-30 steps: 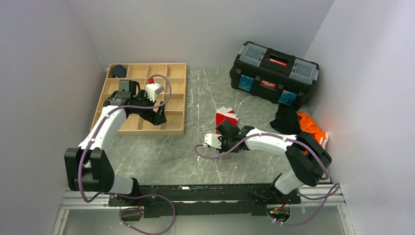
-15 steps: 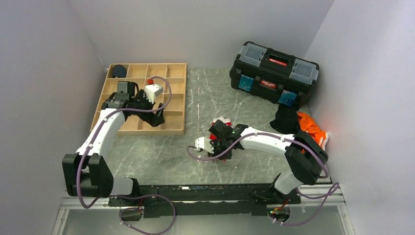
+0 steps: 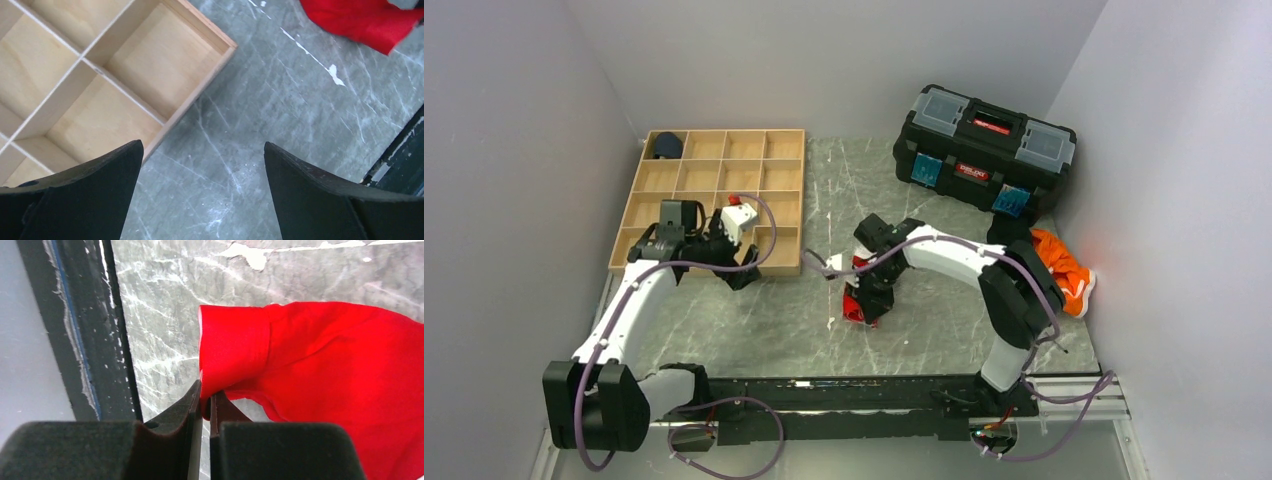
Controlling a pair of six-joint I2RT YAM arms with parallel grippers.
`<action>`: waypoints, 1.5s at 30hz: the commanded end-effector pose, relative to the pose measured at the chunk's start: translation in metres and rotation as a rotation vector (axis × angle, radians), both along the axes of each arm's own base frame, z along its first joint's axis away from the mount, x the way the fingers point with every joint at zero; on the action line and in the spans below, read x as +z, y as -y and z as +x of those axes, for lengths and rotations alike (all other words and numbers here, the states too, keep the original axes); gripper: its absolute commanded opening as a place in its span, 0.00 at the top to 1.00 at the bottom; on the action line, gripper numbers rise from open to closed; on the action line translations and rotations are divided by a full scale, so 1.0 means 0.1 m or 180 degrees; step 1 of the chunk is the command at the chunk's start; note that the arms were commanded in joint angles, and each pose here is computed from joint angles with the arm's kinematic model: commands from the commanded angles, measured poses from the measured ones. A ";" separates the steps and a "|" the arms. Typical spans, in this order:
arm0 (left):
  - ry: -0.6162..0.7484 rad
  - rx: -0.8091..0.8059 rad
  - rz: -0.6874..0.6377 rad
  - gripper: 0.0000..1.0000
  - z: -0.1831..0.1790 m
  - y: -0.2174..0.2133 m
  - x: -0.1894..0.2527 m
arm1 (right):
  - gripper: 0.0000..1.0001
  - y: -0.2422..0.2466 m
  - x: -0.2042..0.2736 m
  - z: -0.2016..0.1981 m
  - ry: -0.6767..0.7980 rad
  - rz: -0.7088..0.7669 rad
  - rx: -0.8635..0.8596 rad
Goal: Roll the underwear
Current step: Roll the underwear to the center of the board.
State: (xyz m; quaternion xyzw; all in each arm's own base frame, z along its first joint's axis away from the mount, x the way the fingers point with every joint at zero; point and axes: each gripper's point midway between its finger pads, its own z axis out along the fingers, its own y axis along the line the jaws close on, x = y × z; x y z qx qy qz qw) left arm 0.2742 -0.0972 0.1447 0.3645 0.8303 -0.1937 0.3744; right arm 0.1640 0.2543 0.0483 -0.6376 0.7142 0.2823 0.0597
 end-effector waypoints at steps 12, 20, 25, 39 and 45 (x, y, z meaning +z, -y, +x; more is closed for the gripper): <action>0.0713 -0.1606 0.0166 0.02 -0.45 1.03 -0.19 | 1.00 0.04 0.16 0.18 -0.1554 0.0505 -0.0125; 0.0809 -0.2167 0.0099 0.01 -0.43 1.78 -0.26 | 1.00 0.02 0.11 0.21 -0.1838 0.0522 -0.0124; 0.0897 -0.2424 0.0126 0.01 -0.44 2.10 -0.35 | 1.00 0.03 0.07 0.21 -0.1912 0.0496 -0.0129; 0.0906 -0.2812 0.0215 0.02 -0.71 2.48 -0.59 | 1.00 0.00 0.04 0.25 -0.1978 0.0502 -0.0171; 0.0800 -0.2771 0.0301 0.15 -0.68 2.50 -0.73 | 1.00 0.01 0.05 0.24 -0.1968 0.0498 -0.0181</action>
